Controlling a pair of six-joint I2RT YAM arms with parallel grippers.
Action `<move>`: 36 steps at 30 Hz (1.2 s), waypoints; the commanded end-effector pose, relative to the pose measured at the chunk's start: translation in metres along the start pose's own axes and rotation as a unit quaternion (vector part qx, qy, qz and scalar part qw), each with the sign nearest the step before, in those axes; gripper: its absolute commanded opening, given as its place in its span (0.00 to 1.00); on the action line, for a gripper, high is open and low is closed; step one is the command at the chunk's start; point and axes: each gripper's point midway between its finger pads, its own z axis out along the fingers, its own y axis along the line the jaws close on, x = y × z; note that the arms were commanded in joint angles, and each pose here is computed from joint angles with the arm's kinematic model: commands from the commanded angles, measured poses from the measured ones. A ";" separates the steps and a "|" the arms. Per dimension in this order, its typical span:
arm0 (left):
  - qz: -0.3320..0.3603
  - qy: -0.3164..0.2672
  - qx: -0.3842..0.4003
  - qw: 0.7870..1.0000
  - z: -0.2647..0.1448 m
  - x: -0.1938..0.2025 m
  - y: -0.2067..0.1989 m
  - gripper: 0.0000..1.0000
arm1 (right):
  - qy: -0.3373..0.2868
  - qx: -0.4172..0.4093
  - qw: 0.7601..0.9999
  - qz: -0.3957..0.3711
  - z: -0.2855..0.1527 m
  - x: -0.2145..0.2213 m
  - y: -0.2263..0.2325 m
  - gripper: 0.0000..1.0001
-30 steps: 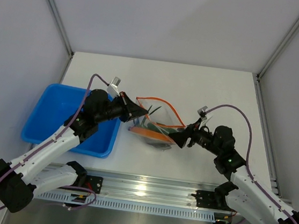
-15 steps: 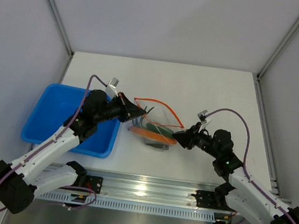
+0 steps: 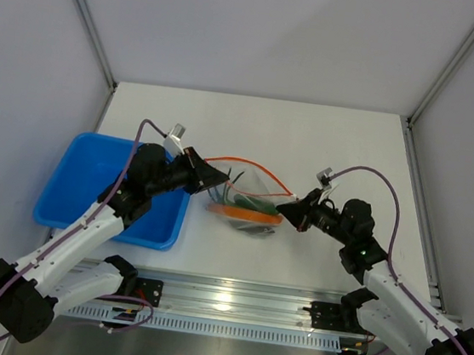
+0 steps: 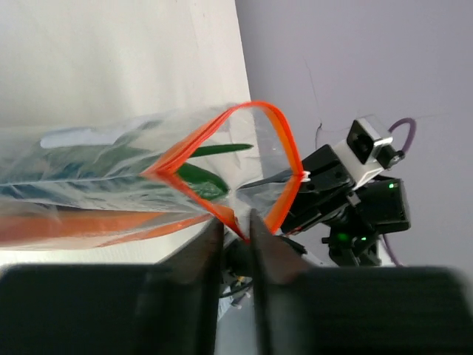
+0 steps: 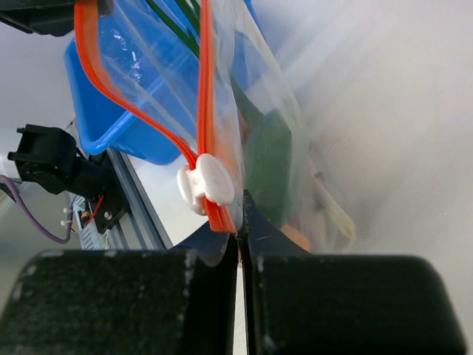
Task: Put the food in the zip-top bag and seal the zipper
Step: Adjust the zipper food storage bag at the center of the board, then zip the zipper food storage bag at the center of the board.
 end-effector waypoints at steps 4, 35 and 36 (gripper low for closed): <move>0.144 -0.073 -0.022 0.987 -0.033 -0.034 -0.016 0.67 | -0.019 -0.037 0.999 -0.034 -0.004 -0.039 0.015 0.00; 0.494 0.026 0.173 0.852 -0.040 -0.025 -0.134 0.71 | 0.051 -0.121 0.989 0.070 0.019 -0.093 0.055 0.00; 0.494 0.031 0.184 0.849 -0.042 -0.022 -0.138 0.70 | 0.048 -0.124 0.989 0.069 0.019 -0.098 0.058 0.00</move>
